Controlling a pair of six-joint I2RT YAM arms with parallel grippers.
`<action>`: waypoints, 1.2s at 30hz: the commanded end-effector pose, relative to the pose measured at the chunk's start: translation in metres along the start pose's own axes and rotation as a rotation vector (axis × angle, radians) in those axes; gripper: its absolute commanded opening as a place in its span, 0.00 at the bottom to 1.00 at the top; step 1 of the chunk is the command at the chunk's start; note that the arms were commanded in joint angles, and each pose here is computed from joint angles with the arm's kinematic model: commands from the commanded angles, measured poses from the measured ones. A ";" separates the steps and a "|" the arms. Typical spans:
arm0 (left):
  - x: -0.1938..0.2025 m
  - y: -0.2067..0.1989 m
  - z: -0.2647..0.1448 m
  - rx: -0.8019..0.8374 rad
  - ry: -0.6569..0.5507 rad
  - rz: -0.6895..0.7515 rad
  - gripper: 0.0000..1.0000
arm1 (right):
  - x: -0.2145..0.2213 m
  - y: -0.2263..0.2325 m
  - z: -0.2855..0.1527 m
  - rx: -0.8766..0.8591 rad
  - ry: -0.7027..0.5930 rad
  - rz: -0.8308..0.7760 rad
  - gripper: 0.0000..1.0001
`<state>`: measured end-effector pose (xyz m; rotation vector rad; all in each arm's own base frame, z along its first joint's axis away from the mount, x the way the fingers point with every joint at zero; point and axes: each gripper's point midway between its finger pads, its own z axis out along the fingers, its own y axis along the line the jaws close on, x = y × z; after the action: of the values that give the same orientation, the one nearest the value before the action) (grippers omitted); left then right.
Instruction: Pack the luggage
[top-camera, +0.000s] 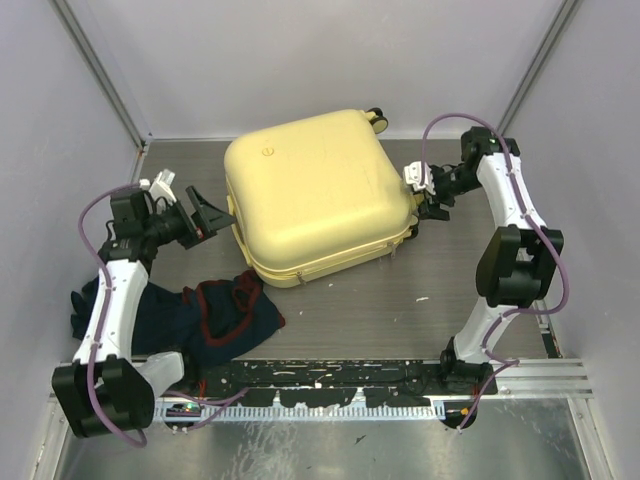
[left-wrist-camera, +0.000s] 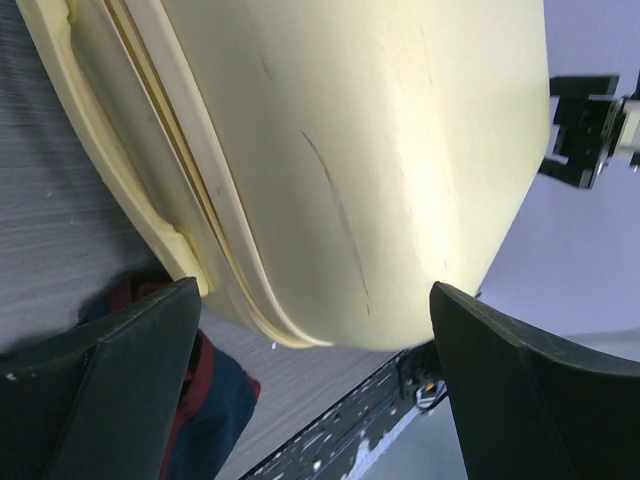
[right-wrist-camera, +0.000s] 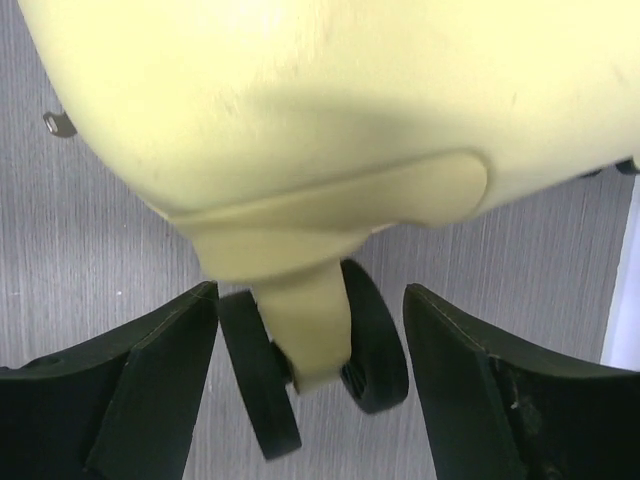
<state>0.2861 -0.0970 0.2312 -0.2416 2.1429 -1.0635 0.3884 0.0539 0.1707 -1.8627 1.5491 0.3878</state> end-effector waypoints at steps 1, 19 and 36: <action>-0.033 -0.008 0.015 0.089 -0.096 -0.040 0.98 | -0.022 -0.010 0.006 0.015 -0.039 -0.097 0.75; -0.037 0.028 0.010 -0.036 -0.183 -0.072 0.98 | -0.125 -0.050 -0.036 0.271 -0.145 -0.382 0.01; -0.033 0.078 0.005 -0.237 -0.236 -0.168 0.94 | -0.047 -0.079 0.022 0.334 -0.046 -0.294 0.29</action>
<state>0.3198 -0.0486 0.1882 -0.6021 2.0790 -0.8930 0.3976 0.0958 0.1805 -1.8821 1.3537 0.1722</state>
